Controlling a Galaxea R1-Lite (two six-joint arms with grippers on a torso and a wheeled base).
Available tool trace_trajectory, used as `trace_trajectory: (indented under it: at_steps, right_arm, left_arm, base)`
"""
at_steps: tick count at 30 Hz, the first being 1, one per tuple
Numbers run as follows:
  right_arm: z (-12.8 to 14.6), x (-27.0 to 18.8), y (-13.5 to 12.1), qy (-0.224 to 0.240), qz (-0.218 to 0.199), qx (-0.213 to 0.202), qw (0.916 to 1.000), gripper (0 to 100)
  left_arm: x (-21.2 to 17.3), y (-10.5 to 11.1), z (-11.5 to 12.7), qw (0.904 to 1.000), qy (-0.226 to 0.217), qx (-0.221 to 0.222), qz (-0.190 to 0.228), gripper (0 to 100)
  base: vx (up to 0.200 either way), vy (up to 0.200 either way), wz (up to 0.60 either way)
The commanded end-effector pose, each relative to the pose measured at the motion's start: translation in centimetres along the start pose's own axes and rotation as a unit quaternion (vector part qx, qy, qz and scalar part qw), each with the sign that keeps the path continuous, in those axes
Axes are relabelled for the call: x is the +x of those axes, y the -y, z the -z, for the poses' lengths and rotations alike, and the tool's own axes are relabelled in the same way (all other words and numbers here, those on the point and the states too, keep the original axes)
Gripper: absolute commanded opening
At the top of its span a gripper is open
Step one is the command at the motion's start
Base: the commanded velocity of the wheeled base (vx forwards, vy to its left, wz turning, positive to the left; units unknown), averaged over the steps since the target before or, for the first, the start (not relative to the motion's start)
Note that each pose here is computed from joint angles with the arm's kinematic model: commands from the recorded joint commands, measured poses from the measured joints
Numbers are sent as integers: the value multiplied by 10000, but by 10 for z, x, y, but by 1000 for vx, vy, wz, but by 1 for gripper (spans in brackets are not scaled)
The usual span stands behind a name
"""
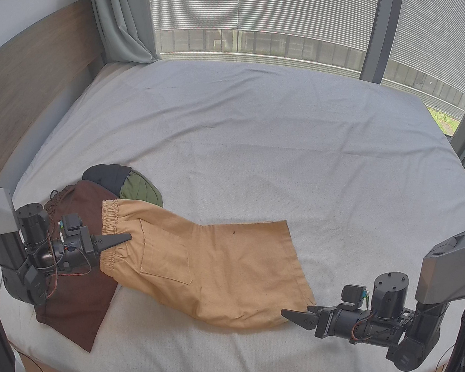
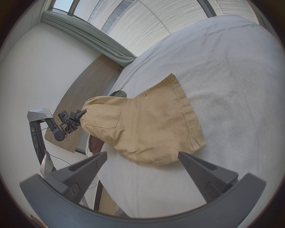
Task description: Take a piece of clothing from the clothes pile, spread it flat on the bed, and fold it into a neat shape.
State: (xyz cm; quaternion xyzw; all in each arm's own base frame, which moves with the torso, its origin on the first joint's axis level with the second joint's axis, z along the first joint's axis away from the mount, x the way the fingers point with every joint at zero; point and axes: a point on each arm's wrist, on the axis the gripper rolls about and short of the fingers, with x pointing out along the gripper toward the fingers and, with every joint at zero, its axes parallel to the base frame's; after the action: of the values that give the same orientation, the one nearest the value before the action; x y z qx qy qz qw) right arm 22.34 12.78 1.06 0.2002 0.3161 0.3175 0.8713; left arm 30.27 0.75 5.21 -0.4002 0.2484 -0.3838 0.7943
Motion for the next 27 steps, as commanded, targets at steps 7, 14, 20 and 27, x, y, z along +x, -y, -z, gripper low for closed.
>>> trace_trajectory:
  at_steps: [7,14,20,27]
  right_arm:
    - [-1,0,-1,17,-12,-7,10000,100]
    - [-1,0,-1,13,-17,-10,10000,100]
    - [-1,-1,-1,25,-24,-15,10000,100]
    - [-2,-1,-2,55,-32,-21,10000,100]
  left_arm:
    - [32,9,14,9999,-53,75,-60,0]
    - [52,5,26,9996,-91,163,-210,0]
    - [70,4,31,9987,-72,432,-243,0]
    - [97,18,35,9980,-107,627,6,0]
  base:
    - [0,0,0]
    - [0,0,0]
    - [0,0,0]
    - [0,0,0]
